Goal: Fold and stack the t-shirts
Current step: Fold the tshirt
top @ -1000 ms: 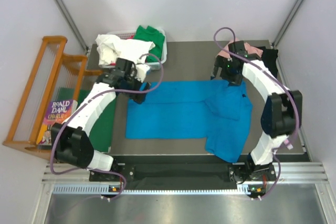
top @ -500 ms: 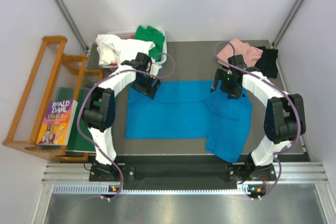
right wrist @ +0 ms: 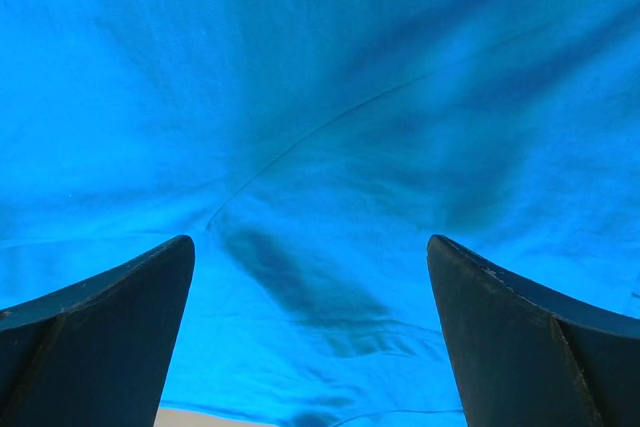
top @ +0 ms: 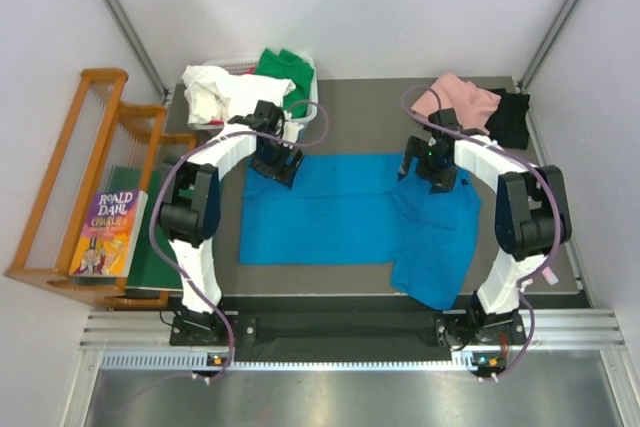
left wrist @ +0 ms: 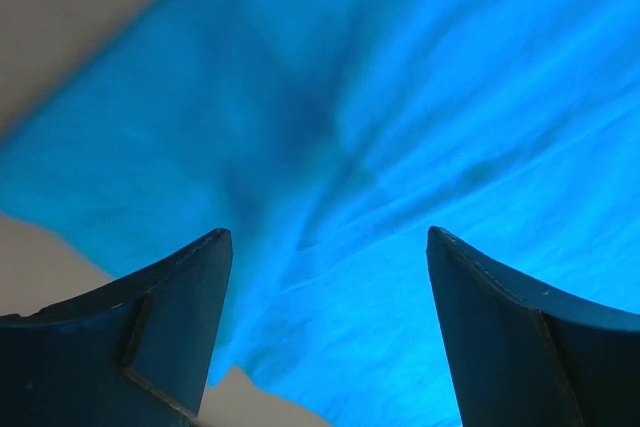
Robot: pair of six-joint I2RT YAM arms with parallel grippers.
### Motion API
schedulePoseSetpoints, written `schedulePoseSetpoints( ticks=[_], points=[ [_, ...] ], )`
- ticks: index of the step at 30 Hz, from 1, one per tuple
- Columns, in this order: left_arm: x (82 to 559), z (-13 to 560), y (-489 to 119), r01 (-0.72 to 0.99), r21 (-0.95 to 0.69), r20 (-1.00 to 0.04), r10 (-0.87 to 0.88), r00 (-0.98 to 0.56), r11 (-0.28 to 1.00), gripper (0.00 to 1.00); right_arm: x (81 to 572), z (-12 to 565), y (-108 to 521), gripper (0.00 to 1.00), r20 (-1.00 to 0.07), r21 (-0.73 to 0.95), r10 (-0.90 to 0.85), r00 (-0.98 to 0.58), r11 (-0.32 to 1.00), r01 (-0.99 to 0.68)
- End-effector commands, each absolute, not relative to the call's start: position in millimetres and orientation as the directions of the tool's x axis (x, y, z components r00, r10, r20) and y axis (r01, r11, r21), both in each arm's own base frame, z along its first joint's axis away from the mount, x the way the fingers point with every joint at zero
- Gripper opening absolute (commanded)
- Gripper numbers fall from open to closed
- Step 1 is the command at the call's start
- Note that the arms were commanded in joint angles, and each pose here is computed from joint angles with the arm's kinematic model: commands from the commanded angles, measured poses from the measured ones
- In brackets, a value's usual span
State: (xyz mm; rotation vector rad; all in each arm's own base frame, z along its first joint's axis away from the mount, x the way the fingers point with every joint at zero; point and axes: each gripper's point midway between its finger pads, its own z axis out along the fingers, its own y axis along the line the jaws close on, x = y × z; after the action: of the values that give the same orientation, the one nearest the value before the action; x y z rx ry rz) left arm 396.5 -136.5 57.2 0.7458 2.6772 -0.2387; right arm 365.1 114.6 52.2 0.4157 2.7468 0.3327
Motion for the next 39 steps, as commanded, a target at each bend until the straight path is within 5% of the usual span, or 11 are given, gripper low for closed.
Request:
schedulePoseSetpoints(
  ticks=[1, 19, 39],
  points=[
    [383, 28, -133, 0.531, -0.159, -0.342, 0.458, -0.82, 0.832, 0.82, 387, 60, 114, 1.0, -0.347, 0.307, 0.349, -0.87, 0.919, 0.247],
    [374, 20, -101, 0.476, -0.168, -0.31, 0.412, -0.857, 0.863, 0.8, 336, 19, 87, 1.0, -0.261, 0.239, 0.495, -0.829, 0.865, 0.441],
    [372, 39, -83, 0.482, -0.104, -0.347, 0.422, -0.837, 0.87, 0.8, 330, 33, 26, 1.0, -0.332, 0.144, 0.511, -0.793, 0.858, 0.492]
  ],
)
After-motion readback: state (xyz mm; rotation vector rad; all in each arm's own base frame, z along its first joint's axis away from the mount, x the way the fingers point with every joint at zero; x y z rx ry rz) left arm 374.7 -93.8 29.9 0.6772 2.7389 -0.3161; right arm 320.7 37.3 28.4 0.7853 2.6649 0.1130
